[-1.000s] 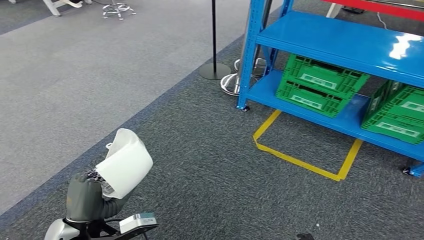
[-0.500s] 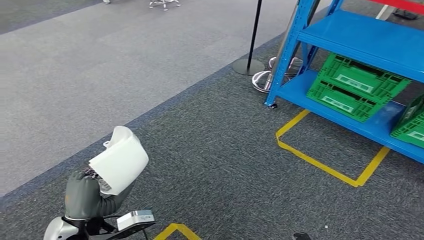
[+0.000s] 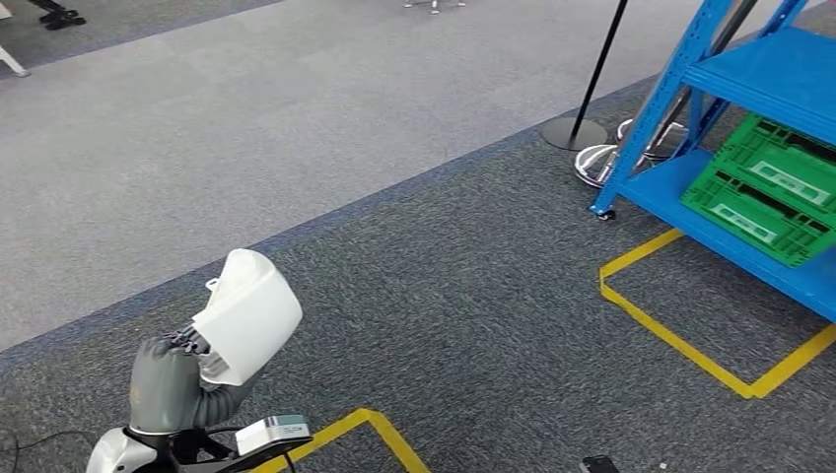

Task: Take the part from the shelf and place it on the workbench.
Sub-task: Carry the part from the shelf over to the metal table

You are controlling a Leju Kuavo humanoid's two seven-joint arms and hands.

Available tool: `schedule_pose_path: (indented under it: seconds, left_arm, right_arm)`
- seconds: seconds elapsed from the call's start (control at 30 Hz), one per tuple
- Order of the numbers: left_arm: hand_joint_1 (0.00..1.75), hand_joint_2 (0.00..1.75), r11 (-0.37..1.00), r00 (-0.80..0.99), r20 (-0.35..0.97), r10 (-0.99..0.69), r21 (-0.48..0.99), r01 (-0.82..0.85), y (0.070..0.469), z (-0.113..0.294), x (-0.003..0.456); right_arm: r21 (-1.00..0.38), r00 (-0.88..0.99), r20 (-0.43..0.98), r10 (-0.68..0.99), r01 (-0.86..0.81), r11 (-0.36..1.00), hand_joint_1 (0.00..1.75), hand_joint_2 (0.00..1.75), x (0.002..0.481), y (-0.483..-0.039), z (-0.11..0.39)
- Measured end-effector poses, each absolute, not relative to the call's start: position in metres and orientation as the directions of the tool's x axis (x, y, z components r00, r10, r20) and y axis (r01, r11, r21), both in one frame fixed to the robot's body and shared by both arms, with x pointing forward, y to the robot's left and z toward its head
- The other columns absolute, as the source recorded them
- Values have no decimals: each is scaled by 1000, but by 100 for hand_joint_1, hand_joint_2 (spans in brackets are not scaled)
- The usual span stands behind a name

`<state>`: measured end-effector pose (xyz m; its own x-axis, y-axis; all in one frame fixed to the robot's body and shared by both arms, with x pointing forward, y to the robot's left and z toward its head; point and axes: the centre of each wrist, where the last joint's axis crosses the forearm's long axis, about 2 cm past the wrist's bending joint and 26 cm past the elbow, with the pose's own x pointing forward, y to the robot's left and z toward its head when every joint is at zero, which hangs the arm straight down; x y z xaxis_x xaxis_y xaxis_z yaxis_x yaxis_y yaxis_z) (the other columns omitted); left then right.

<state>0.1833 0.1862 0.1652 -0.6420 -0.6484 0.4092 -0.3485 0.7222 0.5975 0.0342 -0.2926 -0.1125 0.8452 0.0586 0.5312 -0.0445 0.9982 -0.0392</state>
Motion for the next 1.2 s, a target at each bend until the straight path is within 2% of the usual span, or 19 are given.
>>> schedule_pose_path:
  seconds: [0.67, 1.0, 1.2]
  left_arm:
    - [175, 175, 713, -634, 406, -659, 606, -353, 186, 166, 183]
    - [175, 175, 676, -491, 474, -731, 600, -427, 204, 170, 177]
    - [175, 175, 646, -451, 464, -762, 585, -490, 210, 179, 177]
  right_arm:
    - [-43, 845, 531, 66, -50, 998, 0, 175, 36, -290, -112]
    - [-47, 858, 512, 41, -20, 999, 0, 175, 30, -286, -113]
    - [-30, 863, 506, 12, 4, 1000, 0, 175, 30, -279, -113]
